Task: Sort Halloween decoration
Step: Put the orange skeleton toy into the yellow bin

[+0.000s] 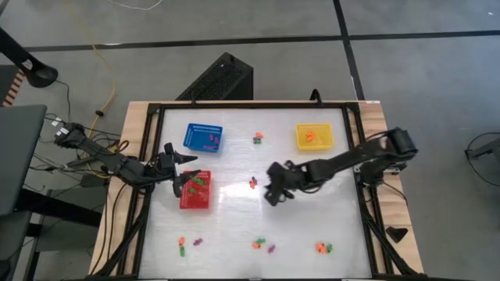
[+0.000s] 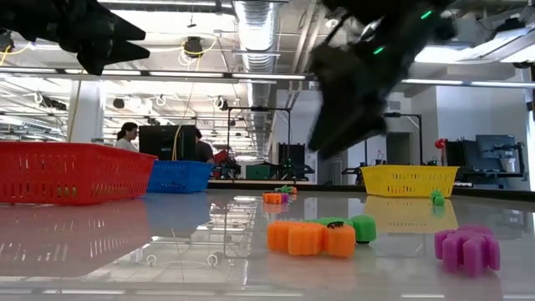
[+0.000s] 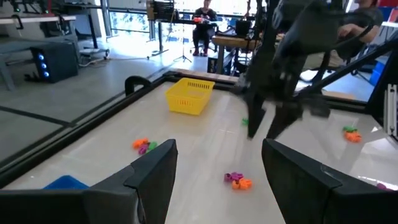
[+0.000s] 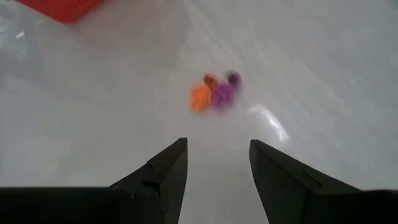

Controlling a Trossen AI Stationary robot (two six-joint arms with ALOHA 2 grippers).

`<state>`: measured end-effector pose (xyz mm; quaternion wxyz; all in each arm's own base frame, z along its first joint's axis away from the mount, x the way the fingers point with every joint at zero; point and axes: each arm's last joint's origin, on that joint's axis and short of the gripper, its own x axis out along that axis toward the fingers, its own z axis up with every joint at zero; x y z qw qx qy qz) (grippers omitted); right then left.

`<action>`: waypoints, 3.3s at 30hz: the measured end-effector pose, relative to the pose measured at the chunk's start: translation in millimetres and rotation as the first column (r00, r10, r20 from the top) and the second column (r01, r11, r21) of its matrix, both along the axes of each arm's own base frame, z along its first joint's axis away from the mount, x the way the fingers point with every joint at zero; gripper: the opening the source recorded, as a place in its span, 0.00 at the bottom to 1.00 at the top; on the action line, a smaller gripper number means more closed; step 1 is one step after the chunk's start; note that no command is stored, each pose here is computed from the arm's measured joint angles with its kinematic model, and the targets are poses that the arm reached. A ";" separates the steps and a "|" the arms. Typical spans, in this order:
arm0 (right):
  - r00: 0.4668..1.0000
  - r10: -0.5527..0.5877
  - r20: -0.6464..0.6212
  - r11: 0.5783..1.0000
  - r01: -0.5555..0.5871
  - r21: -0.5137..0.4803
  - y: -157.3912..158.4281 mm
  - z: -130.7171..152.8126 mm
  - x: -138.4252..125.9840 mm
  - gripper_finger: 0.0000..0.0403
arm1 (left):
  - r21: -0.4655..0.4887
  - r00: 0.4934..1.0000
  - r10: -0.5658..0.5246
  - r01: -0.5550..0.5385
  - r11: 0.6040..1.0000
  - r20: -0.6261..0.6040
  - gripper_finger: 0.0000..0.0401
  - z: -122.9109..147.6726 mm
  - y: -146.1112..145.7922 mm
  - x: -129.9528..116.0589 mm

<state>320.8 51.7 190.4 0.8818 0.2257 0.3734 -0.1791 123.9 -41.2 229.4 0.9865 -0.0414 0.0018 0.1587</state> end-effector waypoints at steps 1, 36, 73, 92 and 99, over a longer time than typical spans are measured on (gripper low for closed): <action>1.000 0.015 -0.005 1.000 -0.015 0.004 -3.9 -4.4 7.6 0.50 | -0.001 1.000 0.000 0.000 1.000 0.003 0.56 0.3 0.0 0.0; 0.691 0.188 -0.698 0.909 0.147 0.390 157.6 1.4 -90.1 0.50 | -0.016 1.000 -0.029 0.029 0.999 0.006 0.56 0.1 -0.8 0.3; 0.658 0.026 -0.753 0.843 0.391 0.371 171.4 -31.7 -88.1 0.65 | -0.019 1.000 -0.028 0.028 0.999 -0.010 0.56 -1.9 -0.8 0.3; 0.667 -0.013 -0.745 0.837 0.414 0.357 170.1 -31.9 -86.6 0.65 | -0.027 1.000 -0.028 0.028 0.999 -0.007 0.56 -1.9 -0.8 0.2; 0.661 -0.002 -0.750 0.842 0.406 0.356 173.1 -40.3 -84.2 0.65 | -0.027 1.000 -0.028 0.028 0.999 -0.008 0.56 -1.9 -0.8 0.2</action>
